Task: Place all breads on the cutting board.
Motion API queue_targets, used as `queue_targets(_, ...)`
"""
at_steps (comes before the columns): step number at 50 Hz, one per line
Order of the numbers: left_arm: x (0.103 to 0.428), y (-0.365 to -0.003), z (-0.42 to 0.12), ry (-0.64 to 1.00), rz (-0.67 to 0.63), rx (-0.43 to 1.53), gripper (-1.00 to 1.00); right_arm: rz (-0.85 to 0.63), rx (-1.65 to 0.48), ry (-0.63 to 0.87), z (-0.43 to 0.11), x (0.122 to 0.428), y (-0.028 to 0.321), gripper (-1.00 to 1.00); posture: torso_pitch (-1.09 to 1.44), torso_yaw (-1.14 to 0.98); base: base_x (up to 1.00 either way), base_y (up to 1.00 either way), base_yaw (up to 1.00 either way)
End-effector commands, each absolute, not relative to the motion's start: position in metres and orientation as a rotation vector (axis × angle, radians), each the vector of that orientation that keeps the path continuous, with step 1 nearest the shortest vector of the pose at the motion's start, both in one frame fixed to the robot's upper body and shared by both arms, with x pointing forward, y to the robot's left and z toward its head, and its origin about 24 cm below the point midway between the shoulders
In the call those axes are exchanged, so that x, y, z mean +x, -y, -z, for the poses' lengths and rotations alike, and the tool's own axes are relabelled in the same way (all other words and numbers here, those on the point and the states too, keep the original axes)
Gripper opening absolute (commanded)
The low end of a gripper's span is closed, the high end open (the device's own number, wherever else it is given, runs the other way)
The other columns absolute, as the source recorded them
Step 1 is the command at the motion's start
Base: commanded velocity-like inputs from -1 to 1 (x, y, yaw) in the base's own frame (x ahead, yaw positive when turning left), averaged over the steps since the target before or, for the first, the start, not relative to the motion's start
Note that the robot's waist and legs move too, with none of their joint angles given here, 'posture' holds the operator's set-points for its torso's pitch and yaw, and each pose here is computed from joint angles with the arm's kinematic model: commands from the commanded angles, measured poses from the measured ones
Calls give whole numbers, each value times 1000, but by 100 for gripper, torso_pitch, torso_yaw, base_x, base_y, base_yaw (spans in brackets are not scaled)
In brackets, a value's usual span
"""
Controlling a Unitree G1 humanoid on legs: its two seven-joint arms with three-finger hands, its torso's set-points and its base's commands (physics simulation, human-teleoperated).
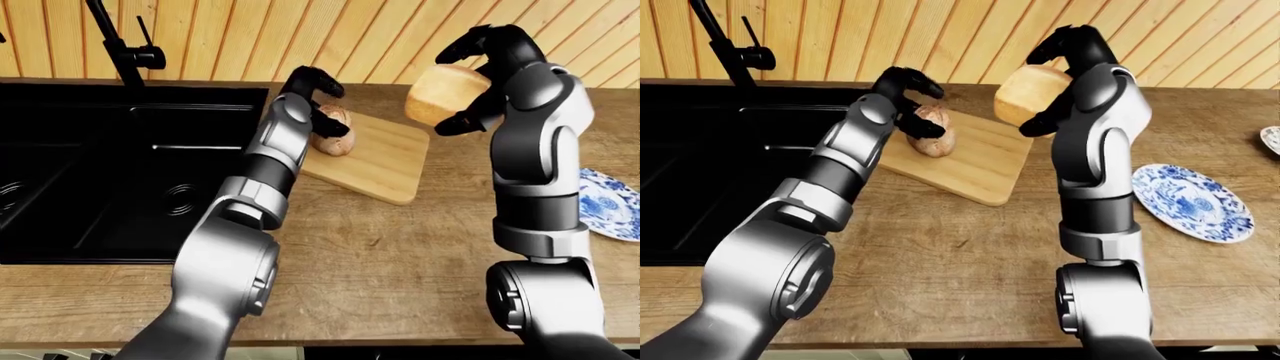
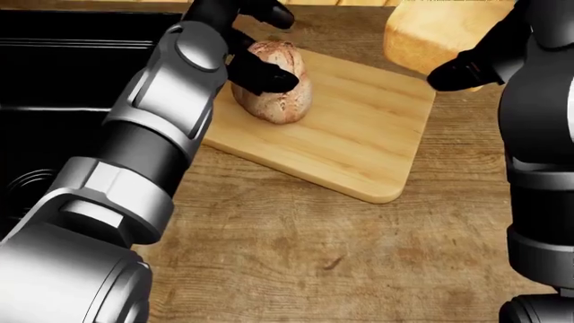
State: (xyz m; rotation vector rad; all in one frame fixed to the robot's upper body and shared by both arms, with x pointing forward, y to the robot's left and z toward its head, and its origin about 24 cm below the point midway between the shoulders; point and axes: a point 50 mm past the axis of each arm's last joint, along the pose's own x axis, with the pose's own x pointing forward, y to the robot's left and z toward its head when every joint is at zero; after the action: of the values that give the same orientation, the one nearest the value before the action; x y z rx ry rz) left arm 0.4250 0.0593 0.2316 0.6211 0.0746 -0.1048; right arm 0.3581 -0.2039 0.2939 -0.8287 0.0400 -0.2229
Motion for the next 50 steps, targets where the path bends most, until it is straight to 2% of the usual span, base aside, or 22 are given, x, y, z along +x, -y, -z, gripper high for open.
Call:
queue_targets(1,424,-57,-263,36,80,619,46,264,-839,53,-316,352,203,-100,0,0,0,0,0)
queue_targets(4,424,-58,-265,38,80,619,58,261,-840,53,-317,352,201,-100,0,0,0,0,0)
queue_targets(8,422,-57,-271,44,85,613,100,255,-843,52,-317,354,198,-100,0,0,0,0,0)
queue_targets(15,416,-60,-295,81,83,598,100,228,-846,47,-320,363,187,-100,0,0,0,0,0)
queue_targets(28,380,-78,-330,163,85,572,100,237,-803,-39,-301,406,185,-100,0,0,0,0,0)
queue_targets(34,375,-81,-342,186,79,555,100,227,-793,-83,-290,421,180,-100,0,0,0,0,0)
queue_targets(50,375,-79,-347,205,75,543,100,144,-849,-123,-261,430,155,-100,0,0,0,0,0)
